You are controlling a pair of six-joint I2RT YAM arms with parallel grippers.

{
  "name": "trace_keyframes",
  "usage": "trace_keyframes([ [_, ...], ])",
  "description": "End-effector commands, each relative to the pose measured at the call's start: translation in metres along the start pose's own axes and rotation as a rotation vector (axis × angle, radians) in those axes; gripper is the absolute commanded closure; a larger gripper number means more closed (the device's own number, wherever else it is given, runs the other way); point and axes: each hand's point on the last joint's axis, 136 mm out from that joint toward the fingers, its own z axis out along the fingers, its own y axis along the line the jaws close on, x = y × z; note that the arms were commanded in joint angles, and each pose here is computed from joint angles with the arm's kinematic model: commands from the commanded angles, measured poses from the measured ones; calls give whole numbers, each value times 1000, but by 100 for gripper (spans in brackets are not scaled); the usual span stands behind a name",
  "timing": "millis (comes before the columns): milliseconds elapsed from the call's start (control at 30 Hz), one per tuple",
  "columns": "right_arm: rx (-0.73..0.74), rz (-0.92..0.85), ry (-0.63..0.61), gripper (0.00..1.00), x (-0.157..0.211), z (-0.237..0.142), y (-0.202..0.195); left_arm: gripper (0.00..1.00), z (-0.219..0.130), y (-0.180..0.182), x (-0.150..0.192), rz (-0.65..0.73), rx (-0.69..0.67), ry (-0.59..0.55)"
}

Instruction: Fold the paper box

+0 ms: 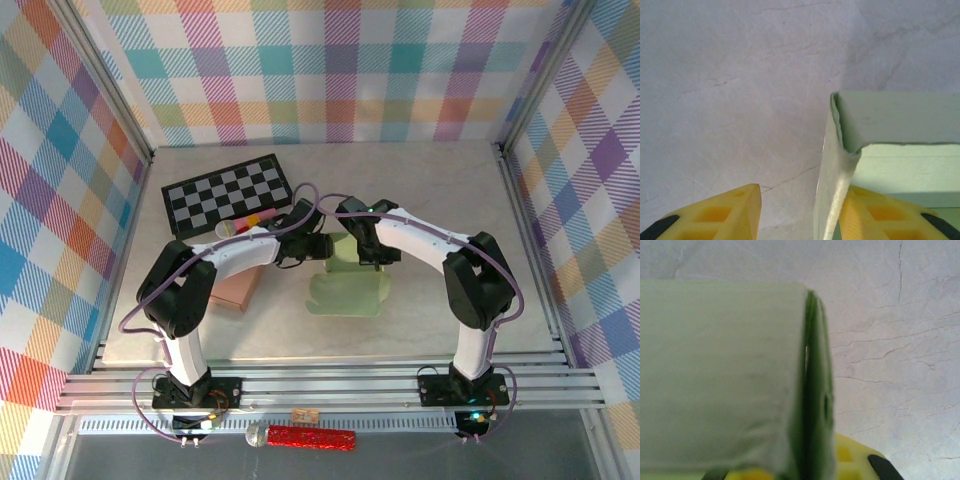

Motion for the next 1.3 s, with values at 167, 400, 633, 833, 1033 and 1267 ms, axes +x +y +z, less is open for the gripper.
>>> trace_keyframes([
  [167, 6, -21, 37, 100, 2, -1, -1, 66, 13, -3, -10, 39, -15, 18],
  [400, 4, -17, 36, 100, 1, -3, -2, 74, 19, -3, -4, 53, -25, 36],
  [633, 1, -8, 33, 100, -2, -3, 0, 100, 17, 3, 0, 78, -77, 31],
  [833, -5, 6, 47, 100, -1, -2, 2, 75, 10, 2, -2, 91, -99, 16],
  [1033, -35, 76, 116, 100, 4, 6, -1, 59, -19, -7, -15, 75, -90, -15],
  [1267, -108, 165, 186, 100, 3, 7, -1, 48, -72, -24, -39, 41, -13, -126],
])
